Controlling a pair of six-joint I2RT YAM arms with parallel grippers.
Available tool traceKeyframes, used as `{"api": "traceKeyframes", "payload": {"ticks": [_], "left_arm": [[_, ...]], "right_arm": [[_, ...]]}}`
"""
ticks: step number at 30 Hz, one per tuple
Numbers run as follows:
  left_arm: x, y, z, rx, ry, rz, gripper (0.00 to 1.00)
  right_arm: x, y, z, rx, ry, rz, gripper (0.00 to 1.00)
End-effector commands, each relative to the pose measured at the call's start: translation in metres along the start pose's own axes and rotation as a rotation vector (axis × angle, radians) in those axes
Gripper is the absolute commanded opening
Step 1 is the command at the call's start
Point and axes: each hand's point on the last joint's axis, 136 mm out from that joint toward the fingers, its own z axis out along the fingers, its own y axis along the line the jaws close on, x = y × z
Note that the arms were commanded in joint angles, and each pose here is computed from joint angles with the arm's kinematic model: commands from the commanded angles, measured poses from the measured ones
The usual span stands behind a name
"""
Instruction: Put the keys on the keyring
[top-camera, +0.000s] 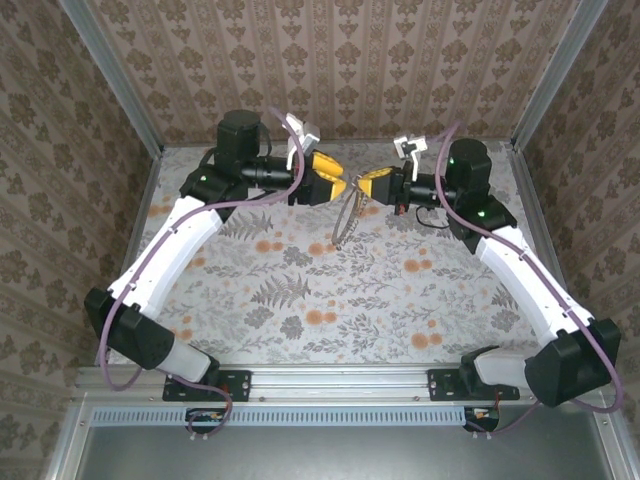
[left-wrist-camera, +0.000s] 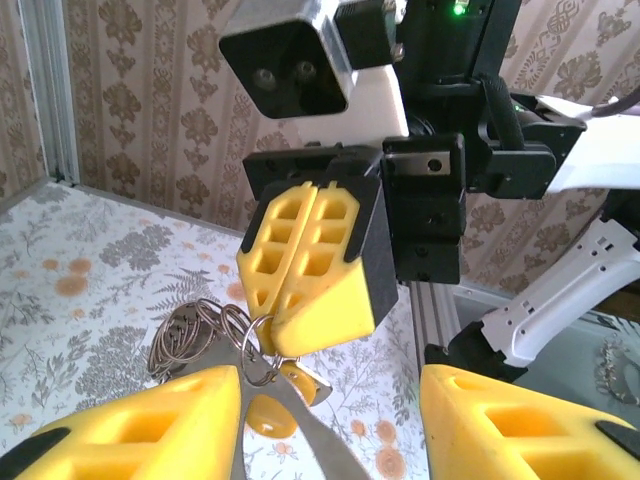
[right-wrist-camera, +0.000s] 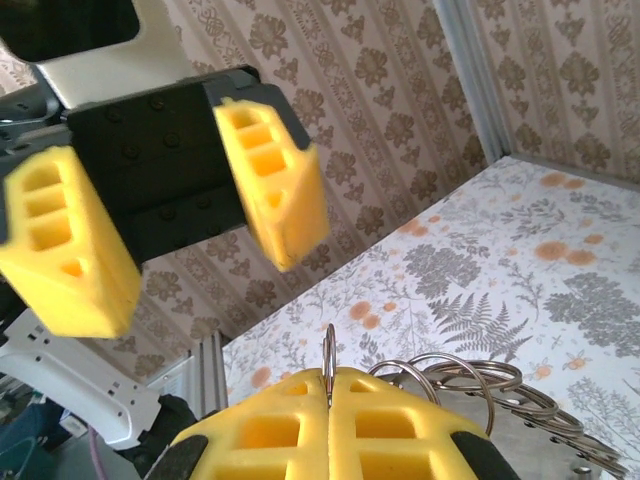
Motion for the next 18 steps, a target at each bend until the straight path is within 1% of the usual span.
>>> {"api": "traceKeyframes", "payload": {"ticks": [1,9,18], "left_arm": [[-0.006,-0.006,-0.009,0.065,-0.002,0.033,0.5],[-0.007,0.0,-0.007,0.111,0.002,0.017,0.48],[-0.002,0.002,0.004,0.16,0.009,-0.007,0.43]], "right_arm": [[-0.018,0.021,-0.002,-0.096,-0.001,-0.07,0.0],[-0.013,0.018,0.002,-0.113,0.012,-0.049,0.0],[-0.012,0.017,0.003,-0.123,0.018,-0.041,0.0]]}}
